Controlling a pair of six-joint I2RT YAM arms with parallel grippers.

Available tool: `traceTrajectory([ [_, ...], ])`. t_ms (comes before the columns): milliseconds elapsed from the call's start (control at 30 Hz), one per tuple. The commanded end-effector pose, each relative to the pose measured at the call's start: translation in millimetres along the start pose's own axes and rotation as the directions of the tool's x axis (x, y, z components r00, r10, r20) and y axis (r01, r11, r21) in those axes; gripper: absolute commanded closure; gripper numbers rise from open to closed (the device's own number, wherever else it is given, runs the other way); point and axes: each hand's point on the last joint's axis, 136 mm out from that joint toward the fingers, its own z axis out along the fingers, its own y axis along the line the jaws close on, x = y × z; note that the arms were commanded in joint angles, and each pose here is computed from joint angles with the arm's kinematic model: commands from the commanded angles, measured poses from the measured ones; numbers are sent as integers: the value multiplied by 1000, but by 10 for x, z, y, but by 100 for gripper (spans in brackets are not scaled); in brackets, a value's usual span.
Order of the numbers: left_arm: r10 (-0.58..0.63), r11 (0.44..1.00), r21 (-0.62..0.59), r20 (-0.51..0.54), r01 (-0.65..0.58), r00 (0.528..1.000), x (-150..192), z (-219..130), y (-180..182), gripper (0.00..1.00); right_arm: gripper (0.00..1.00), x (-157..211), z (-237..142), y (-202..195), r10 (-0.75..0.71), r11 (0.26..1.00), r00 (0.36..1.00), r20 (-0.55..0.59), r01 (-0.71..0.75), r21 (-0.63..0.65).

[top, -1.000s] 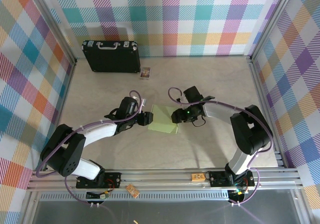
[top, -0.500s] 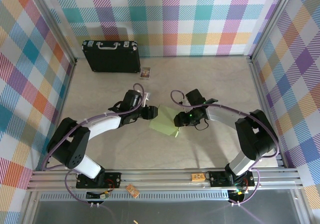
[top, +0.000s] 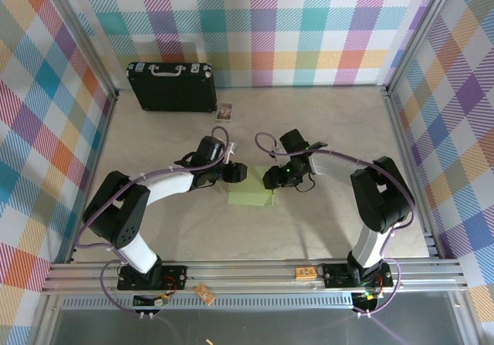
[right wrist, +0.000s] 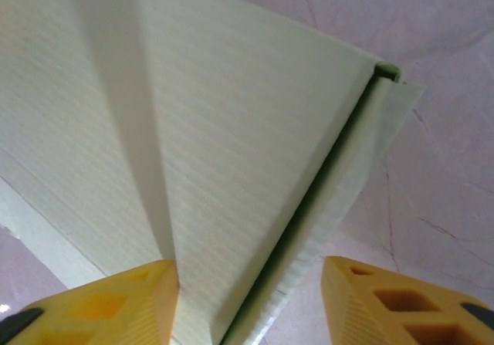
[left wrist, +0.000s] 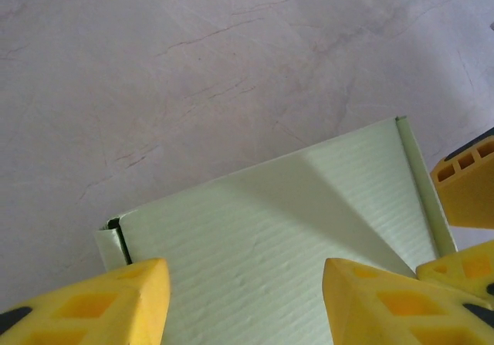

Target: Fold the paper box

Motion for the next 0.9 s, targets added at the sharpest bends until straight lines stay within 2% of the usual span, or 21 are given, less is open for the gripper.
traceTrajectory([
  [0, -75, 992, -111, -176, 55, 982, 507, 64, 236, 45, 43, -21, -95, -5, -18, 999, 1000, 16, 18, 31],
  [167, -97, 989, -124, -163, 77, 982, 486, 39, 246, 46, 39, 93, -322, -22, 11, 997, 999, 48, -15, 77],
  [400, -102, 989, -120, -145, 84, 984, 417, -29, 186, 46, 40, 404, -389, 175, 59, 997, 996, 61, -56, -46],
  [867, -85, 994, -66, -54, 81, 995, 120, -384, -86, 45, 42, 148, -410, 216, 57, 998, 992, 111, -54, -36],
])
